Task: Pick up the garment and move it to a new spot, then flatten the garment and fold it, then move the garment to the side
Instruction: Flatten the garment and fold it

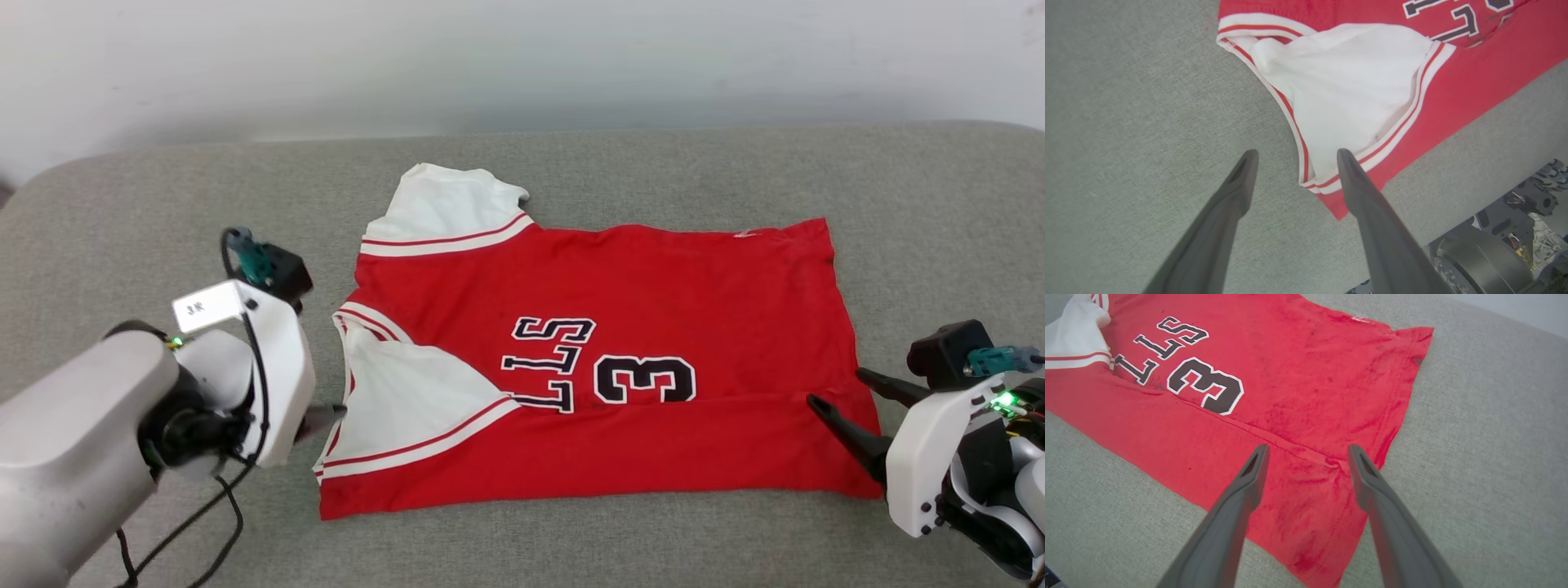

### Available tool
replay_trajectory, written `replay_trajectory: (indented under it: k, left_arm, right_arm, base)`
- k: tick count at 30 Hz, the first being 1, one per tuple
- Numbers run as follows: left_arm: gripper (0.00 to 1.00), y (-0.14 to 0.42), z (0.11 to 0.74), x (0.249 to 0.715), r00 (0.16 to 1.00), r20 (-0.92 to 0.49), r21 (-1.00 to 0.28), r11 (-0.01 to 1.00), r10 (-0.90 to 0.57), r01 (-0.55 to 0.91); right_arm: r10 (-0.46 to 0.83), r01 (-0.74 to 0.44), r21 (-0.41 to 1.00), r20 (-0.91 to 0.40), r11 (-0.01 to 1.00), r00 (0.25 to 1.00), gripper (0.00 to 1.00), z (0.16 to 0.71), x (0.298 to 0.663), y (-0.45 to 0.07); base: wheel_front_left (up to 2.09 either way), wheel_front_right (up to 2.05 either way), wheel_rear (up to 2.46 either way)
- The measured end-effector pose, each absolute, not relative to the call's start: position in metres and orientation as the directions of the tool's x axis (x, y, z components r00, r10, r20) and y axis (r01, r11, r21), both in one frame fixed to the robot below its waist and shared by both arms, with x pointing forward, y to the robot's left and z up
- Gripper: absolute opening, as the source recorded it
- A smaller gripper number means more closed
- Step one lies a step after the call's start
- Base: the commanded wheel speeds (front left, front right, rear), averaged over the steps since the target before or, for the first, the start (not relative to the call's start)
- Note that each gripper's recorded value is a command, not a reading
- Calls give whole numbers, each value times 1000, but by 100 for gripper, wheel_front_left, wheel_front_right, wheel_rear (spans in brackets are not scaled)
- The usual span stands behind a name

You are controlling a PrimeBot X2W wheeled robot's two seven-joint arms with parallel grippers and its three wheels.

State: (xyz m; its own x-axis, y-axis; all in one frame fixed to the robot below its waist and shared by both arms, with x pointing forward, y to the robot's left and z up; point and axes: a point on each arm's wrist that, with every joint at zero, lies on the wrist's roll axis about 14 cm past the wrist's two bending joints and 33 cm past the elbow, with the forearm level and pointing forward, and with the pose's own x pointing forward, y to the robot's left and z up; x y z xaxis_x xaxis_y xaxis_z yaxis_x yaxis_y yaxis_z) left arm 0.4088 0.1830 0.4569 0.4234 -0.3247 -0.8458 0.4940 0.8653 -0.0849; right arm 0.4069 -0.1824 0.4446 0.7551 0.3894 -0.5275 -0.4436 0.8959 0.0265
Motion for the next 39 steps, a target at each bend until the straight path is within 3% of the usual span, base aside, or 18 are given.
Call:
replay_trajectory:
  k: [8, 17, 18, 19, 20, 30, 39]
  left_arm:
    - [100, 172, 403, 374, 212, -936, -135, 843, -281, 521]
    - [100, 174, 366, 364, 135, -958, -153, 850, -253, 503]
    - [89, 173, 365, 364, 132, -958, -158, 850, -256, 502]
    - [23, 173, 365, 363, 132, -957, -162, 850, -260, 502]
    - [0, 174, 366, 363, 135, -956, -162, 850, -262, 501]
    - [0, 170, 386, 362, 228, -922, -155, 836, -314, 526]
    - [0, 171, 406, 369, 291, -897, -123, 820, -333, 559]
  right_arm:
    - [376, -428, 37, -549, 903, 746, 100, 439, 406, -187]
    - [368, -419, 45, -569, 907, 736, 100, 429, 407, -189]
    - [369, -418, 47, -569, 907, 735, 100, 429, 406, -189]
    - [369, -419, 48, -569, 907, 735, 100, 430, 406, -189]
    - [369, -419, 48, -568, 907, 735, 100, 431, 406, -189]
    - [332, -466, -90, -584, 880, 741, 100, 485, 429, -207]
    - [218, -505, -75, -841, 860, 495, 100, 459, 405, -224]
  base:
    - [0, 0, 0]
    - [0, 0, 0]
    - [0, 0, 0]
    - [0, 0, 0]
    - [0, 0, 0]
    - [0, 0, 0]
    - [0, 0, 0]
